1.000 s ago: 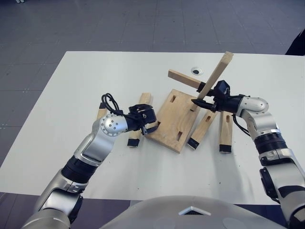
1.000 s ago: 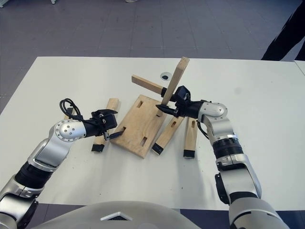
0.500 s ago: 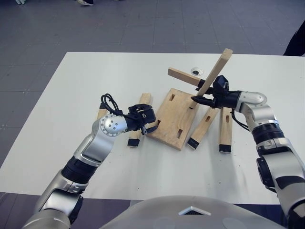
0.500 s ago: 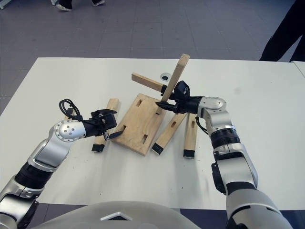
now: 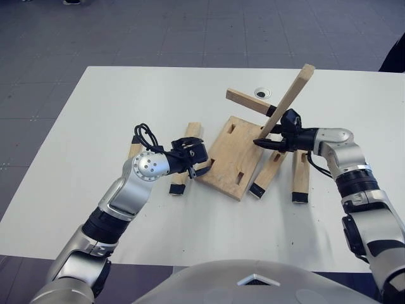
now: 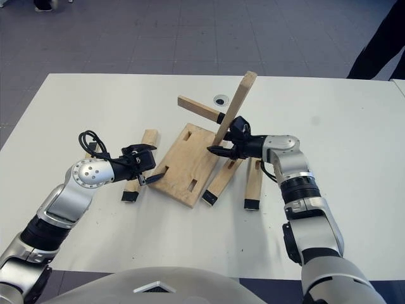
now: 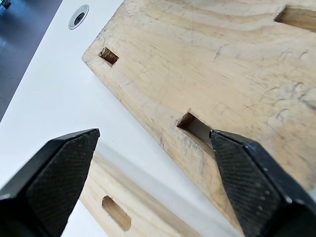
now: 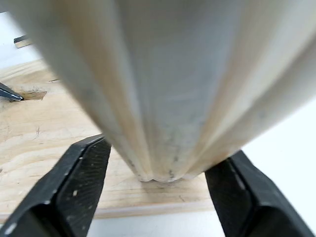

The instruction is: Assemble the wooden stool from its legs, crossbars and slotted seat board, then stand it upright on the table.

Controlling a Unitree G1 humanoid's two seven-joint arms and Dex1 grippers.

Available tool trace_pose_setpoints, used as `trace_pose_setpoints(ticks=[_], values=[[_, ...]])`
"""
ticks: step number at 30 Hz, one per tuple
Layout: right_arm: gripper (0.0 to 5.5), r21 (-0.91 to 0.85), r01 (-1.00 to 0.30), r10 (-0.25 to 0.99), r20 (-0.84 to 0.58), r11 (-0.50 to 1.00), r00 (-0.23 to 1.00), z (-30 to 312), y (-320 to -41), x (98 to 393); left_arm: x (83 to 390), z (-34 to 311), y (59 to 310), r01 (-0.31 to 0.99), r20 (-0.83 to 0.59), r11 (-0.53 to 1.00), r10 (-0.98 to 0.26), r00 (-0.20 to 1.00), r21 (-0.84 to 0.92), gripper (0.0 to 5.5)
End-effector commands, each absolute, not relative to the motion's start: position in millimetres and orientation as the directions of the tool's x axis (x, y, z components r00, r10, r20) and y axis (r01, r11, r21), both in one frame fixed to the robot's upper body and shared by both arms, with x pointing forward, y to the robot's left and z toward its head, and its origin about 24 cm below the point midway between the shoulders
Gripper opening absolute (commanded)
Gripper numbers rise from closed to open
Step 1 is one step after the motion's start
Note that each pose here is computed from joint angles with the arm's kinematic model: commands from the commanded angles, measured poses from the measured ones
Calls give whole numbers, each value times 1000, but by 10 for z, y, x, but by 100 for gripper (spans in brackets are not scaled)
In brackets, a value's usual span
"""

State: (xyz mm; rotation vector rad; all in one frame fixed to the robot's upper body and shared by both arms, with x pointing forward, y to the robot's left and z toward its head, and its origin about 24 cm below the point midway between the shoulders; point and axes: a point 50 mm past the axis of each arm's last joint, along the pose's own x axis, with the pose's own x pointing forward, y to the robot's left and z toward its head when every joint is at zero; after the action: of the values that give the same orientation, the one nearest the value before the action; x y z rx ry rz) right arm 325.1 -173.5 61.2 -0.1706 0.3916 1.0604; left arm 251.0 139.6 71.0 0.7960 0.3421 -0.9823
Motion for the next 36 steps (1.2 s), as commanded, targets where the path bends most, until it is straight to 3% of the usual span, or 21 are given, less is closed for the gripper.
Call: trace_pose_setpoints(ticks=[1,4,10,14,18,23,26,30,36], values=[[381,42,-871,806,-403,489,433,630,-1754,3247,2442,595,1377,872,-629,290,-607,486,394,415],[445,18,-863,778,-442,506,447,621,-1830,3240,2447,597,1383,870,-628,294,-604,490,396,415],[448,-20,-860,698,-575,509,427,592,-2241,3130,2430,584,1369,868,-629,305,-599,495,392,415],[448,-31,-808,672,-536,589,511,692,-2378,3171,2446,585,1322,855,-627,337,-581,519,395,415],[391,-104,-631,542,-417,769,729,923,-2557,3306,2498,634,1141,836,-602,398,-580,549,379,415],[311,-86,-250,215,-290,964,933,1083,-2715,3360,2619,661,933,797,-594,496,-541,595,346,415],[311,28,-85,89,-228,996,970,1179,-2652,3396,2670,632,990,754,-609,552,-475,635,355,415],[311,91,-111,131,-263,990,956,1097,-2323,3339,2650,568,1163,689,-634,627,-376,676,363,415],[311,93,-46,64,-200,995,978,1240,-2299,3390,2601,513,1574,529,-628,724,-170,759,443,415]])
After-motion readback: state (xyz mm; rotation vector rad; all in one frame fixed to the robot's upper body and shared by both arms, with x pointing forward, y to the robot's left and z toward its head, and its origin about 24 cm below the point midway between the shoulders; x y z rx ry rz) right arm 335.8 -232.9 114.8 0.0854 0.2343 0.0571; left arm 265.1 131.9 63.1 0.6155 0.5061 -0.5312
